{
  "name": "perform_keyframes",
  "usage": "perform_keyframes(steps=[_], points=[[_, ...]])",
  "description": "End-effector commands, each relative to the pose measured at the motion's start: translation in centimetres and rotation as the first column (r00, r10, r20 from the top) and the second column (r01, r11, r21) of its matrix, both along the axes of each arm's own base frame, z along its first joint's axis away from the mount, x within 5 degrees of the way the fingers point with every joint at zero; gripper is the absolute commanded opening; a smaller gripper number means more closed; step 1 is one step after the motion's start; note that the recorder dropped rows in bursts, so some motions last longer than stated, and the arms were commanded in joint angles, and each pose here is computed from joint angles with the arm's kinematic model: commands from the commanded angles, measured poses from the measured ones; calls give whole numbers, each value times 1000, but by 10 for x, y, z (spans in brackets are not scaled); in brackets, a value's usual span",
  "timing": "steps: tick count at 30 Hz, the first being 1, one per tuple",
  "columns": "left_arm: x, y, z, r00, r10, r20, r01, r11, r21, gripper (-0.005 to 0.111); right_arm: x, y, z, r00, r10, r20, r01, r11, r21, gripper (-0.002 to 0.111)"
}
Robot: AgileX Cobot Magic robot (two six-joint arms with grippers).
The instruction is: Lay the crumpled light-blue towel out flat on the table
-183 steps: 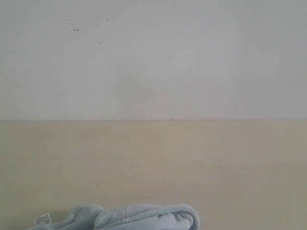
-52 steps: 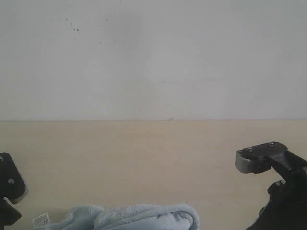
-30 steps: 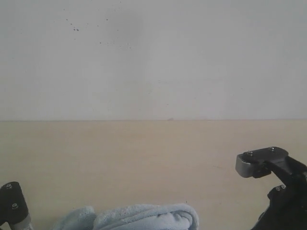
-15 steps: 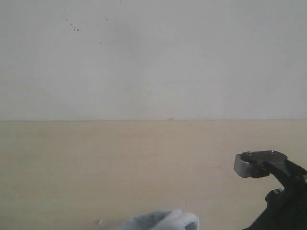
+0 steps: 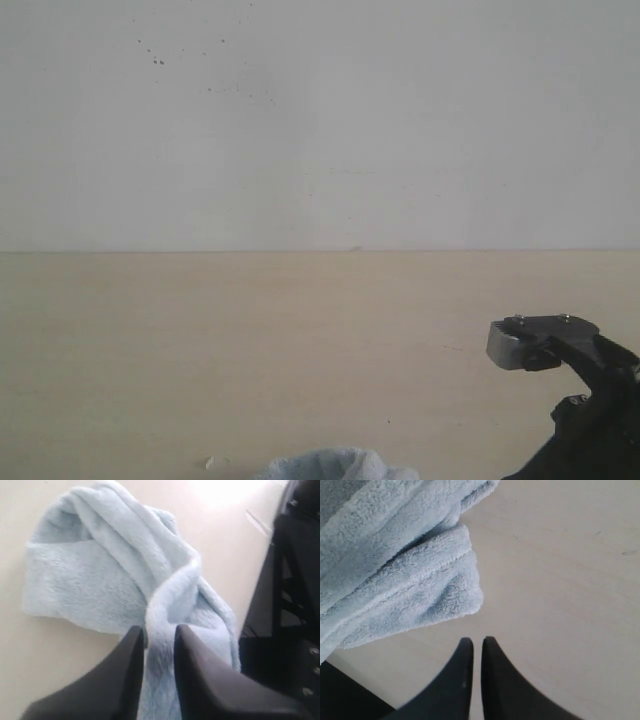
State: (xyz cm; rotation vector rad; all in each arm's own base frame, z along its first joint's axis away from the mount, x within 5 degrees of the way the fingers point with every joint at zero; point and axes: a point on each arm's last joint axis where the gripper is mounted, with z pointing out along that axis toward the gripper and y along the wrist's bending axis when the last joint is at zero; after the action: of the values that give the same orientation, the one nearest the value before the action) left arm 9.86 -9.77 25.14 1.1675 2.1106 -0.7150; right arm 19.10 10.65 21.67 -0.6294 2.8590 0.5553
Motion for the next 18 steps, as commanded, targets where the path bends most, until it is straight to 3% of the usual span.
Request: perform_keyframes(steps=[1,6,9,12,14,16,18], points=[[9,1,3,992,94,80,-92,995,-28,24,0,0,0,1000,3,5,-3,1000,3,6],[11,1,5,985,55,162,-53,998,-15,5,1,1,1,1000,13,24,-13,1000,3,6],[11,1,5,981,23,195,-24,1000,2,5,1,1,1,999,13,31,-13,1000,3,6],[13,5,0,956,-83,280,46,990,136,20,1,1,1,999,17,32,-17,1000,3,6],[15,10,-7,942,-153,300,76,965,252,38,1,1,1,999,17,32,-17,1000,3,6],[16,14,-16,936,-202,289,99,937,336,55,2,1,1,999,16,34,-16,1000,3,6],[17,15,-25,942,-211,260,109,927,360,69,2,1,1,999,16,34,-16,1000,3,6]])
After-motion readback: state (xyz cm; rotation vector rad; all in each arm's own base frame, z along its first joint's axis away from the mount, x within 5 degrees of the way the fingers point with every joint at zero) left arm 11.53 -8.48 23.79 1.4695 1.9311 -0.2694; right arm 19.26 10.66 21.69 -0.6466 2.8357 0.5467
